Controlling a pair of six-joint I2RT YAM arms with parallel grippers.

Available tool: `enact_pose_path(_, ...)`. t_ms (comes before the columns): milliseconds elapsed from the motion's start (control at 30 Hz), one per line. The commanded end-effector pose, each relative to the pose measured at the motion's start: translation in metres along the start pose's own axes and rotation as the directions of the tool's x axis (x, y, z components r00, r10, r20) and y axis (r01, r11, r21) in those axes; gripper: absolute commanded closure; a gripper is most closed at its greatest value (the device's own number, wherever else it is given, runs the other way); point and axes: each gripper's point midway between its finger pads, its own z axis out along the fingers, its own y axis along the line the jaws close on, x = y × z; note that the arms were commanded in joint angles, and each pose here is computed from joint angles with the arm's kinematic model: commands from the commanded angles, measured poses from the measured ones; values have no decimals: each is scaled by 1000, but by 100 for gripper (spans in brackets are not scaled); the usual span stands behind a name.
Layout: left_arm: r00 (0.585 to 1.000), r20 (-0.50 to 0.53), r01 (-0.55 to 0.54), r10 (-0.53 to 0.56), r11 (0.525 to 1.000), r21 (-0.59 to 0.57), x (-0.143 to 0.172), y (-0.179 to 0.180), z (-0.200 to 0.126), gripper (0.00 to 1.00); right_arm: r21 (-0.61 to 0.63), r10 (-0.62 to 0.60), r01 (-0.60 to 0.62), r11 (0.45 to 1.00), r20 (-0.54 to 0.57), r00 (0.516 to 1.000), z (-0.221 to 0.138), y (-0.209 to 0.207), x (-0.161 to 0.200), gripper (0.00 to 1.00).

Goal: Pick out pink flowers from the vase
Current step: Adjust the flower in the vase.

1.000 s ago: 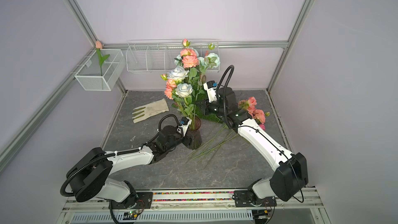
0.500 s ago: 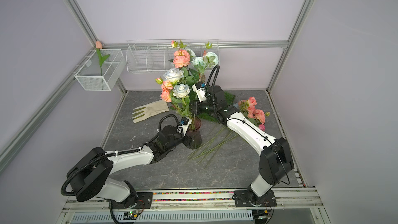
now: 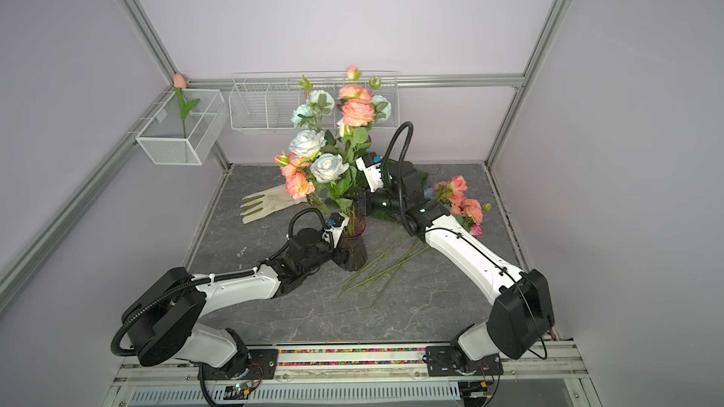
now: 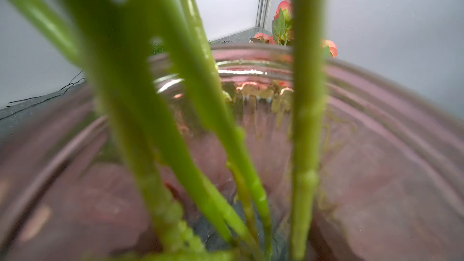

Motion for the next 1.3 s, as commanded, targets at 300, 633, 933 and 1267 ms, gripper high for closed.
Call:
enact_pose_path(300, 961, -278, -20, 8, 999, -42, 83, 11, -6, 100, 15, 1, -1, 1000, -4, 1000, -31, -5, 10, 89)
enact_pose_path(633, 962, -273, -23, 10, 999, -43, 80, 11, -6, 100, 47, 107, -105, 993, -51, 993, -6, -35, 46, 88)
enact_pose_path(933, 963, -269, -27, 13, 998, -48, 79, 12, -7, 100, 117, 125, -121, 986, -19, 992, -11, -48, 49, 89)
enact_pose_path(1267, 964, -264, -25, 12, 999, -45, 78, 12, -8, 100, 247, 48, -88, 965, 161, 986, -62, -55, 11, 94)
